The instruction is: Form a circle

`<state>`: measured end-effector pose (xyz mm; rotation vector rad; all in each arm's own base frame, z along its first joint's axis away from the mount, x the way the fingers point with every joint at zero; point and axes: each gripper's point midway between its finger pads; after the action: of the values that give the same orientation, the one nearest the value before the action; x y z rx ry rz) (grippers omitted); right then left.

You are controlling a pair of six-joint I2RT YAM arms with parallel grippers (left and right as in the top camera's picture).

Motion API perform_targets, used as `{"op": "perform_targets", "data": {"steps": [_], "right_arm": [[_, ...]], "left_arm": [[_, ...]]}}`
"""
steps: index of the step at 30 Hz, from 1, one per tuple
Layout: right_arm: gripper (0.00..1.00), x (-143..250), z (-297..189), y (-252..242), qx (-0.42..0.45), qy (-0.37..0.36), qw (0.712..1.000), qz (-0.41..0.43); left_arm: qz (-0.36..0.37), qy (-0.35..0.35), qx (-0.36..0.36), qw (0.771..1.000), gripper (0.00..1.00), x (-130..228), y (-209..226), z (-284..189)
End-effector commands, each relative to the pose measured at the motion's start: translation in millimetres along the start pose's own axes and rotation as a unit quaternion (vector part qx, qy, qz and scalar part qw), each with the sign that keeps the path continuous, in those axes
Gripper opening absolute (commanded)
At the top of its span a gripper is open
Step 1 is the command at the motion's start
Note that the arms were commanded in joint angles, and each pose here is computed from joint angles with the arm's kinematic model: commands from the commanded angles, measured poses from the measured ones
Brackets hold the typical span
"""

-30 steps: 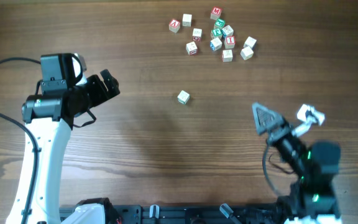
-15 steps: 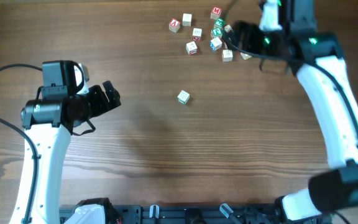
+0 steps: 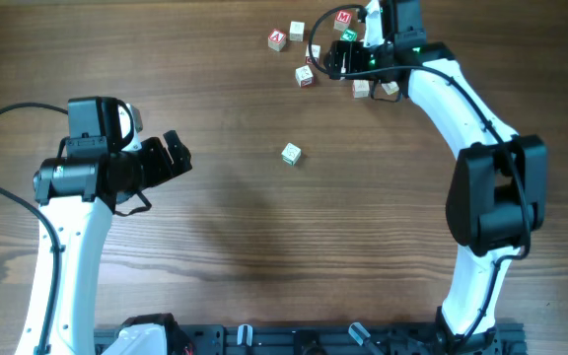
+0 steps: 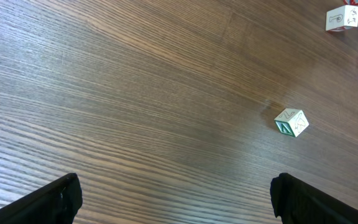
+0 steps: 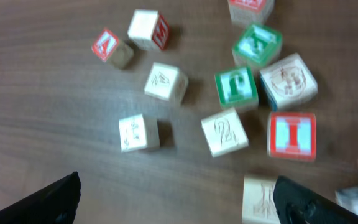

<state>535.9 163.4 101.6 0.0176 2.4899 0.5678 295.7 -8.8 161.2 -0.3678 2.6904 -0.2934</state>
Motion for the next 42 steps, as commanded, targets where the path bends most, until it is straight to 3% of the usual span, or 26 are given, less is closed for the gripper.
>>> {"op": "perform_targets", "data": {"steps": [1,6,15,26,30,36,42], "right_arm": [[0.99,-5.9,15.5,2.7,0.012,-0.020,0.998,-0.053],[0.99,0.3,50.5,-6.7,0.008,-0.028,0.997,-0.068],[0.88,24.6,91.4,-24.1,0.012,-0.011,0.998,-0.068],[0.35,18.9,94.6,-32.8,0.046,-0.026,0.996,-0.065],[0.24,-7.6,74.1,-17.4,0.041,-0.042,0.996,-0.069],[0.23,-30.4,5.4,10.9,0.041,-0.035,0.996,-0.069],[0.22,1.5,-62.8,35.7,0.043,0.039,0.994,-0.089]], "left_arm": [[0.009,-0.003,0.000,1.000,1.00,0.8,1.2,-2.2],[0.009,-0.003,0.000,1.000,1.00,0.8,1.2,-2.2],[0.009,-0.004,0.000,1.000,1.00,0.8,1.3,-2.2],[0.009,-0.004,0.000,1.000,1.00,0.8,1.3,-2.2],[0.009,-0.004,0.000,1.000,1.00,0.8,1.3,-2.2],[0.009,-0.004,0.000,1.000,1.00,0.8,1.3,-2.2],[0.009,-0.003,0.000,1.000,1.00,0.8,1.2,-2.2]]}}
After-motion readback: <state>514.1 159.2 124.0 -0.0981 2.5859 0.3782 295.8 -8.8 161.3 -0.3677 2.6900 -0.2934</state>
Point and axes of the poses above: each gripper's point midway between its finger pads, its own z axis out along the fingers, its own y axis along the line the jaws close on, x = y × z, and after that the axes turned 7 degrees about z, right-handed
